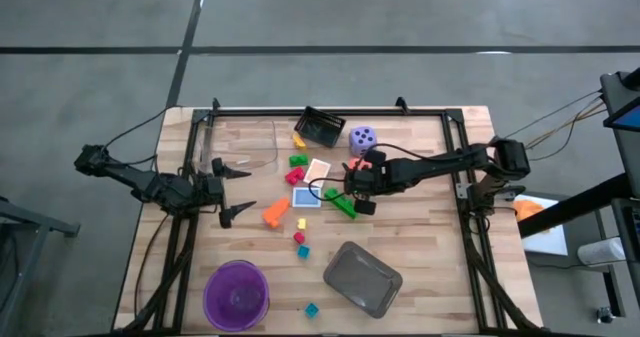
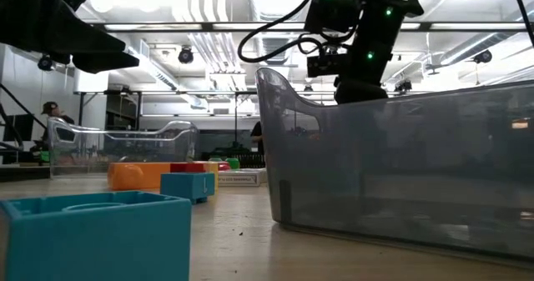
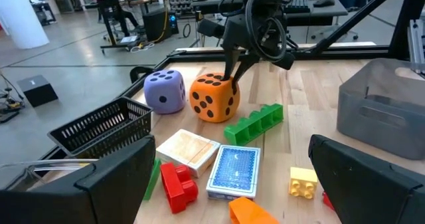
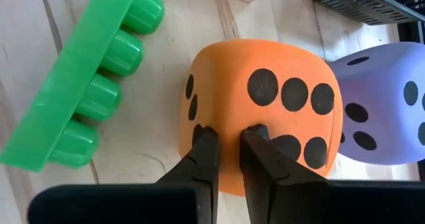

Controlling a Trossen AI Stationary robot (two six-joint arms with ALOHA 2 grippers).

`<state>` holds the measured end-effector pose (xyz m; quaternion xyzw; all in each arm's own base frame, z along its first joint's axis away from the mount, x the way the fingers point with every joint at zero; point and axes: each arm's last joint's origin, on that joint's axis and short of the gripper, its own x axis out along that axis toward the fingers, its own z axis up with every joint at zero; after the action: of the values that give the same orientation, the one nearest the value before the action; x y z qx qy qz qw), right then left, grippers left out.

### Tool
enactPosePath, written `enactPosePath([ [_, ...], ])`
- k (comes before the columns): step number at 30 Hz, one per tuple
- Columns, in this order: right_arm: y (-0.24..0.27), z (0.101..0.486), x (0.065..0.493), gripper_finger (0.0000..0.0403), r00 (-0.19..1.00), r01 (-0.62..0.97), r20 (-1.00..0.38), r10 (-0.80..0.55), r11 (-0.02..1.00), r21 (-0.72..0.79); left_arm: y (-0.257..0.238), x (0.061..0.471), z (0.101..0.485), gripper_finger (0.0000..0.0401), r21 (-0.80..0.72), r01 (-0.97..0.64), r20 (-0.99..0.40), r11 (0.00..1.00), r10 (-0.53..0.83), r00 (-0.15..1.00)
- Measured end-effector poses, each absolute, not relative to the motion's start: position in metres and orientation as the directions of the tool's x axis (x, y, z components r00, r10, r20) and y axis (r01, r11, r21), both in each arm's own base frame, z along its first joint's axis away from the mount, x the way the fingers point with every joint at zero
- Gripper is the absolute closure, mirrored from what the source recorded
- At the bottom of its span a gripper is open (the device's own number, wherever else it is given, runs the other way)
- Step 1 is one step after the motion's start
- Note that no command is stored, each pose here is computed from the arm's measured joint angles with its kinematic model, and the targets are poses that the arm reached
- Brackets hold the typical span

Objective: Pick & Place Toys
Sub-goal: Put the orange die into the gray bin

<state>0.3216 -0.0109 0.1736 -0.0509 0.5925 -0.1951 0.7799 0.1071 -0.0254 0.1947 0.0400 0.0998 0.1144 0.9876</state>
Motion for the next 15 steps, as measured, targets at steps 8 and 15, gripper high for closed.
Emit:
enactPosePath([
  [8, -0.003, 0.206, 0.306, 0.0384, 0.308, 0.258, -0.895, -0.323, 0.934, -0.249, -0.025, 0.107, 0.195, 0.0003, 0.084, -0.222, -0.189, 0.971, 0.234, 0.954],
  [15, 0.002, 0.250, 0.284, 0.0389, 0.489, 0.298, -0.808, -0.329, 0.933, -0.200, -0.025, 0.107, 0.194, 0.0003, 0.083, -0.222, -0.189, 0.971, 0.234, 0.954],
])
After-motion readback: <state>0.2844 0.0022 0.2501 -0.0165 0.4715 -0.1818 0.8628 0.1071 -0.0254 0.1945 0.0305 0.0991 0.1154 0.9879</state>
